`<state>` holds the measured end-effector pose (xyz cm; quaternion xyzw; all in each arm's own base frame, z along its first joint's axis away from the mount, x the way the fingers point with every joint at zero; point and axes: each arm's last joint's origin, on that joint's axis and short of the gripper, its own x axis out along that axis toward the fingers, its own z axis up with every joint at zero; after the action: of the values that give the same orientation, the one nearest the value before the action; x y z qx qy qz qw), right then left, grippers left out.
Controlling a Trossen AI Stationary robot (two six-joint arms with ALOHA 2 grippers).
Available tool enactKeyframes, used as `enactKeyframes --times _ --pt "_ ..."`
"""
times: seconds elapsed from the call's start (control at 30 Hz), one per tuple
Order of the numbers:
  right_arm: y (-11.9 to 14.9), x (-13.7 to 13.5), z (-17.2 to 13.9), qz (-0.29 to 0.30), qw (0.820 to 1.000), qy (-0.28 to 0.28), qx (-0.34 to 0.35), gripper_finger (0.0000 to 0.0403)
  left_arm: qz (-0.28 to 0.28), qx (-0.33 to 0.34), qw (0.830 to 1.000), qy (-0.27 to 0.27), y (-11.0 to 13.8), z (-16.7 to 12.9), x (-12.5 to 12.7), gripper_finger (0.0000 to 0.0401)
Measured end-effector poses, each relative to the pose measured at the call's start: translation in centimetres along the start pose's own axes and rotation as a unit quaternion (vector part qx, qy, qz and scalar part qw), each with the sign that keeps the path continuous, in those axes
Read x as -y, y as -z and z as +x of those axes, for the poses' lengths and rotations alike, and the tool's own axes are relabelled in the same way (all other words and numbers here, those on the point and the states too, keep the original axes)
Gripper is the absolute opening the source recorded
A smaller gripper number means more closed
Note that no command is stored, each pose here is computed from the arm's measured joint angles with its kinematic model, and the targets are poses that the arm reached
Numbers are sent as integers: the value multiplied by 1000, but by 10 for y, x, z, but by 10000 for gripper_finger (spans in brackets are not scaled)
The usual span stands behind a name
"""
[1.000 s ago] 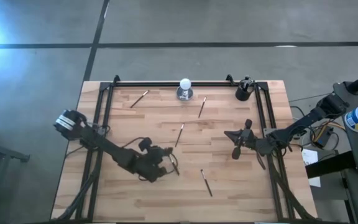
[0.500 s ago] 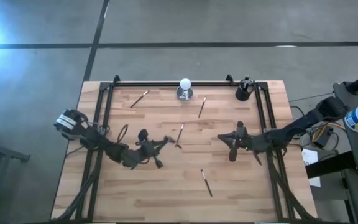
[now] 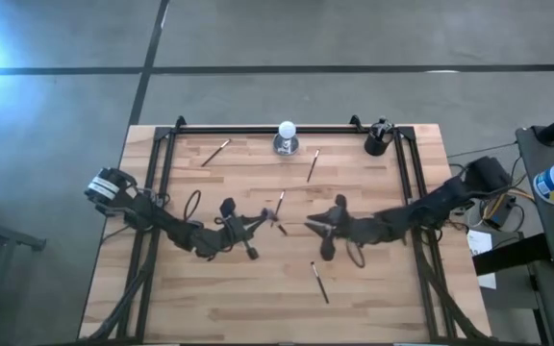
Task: Pick & Place Makeup Supplies
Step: Put the makeup brush into the makeup holder
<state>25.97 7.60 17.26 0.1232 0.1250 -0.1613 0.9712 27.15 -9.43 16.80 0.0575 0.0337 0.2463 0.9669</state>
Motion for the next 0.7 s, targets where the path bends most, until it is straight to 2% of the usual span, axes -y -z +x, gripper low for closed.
enactKeyframes --times 0.43,0.7 --pt "-3 -28 56 5 1000 29 -4 201 -12 5 1000 1 -5 2 3 0" --pt "-11 -27 84 0 999 52 5 221 -11 5 1000 6 -5 2 4 0"
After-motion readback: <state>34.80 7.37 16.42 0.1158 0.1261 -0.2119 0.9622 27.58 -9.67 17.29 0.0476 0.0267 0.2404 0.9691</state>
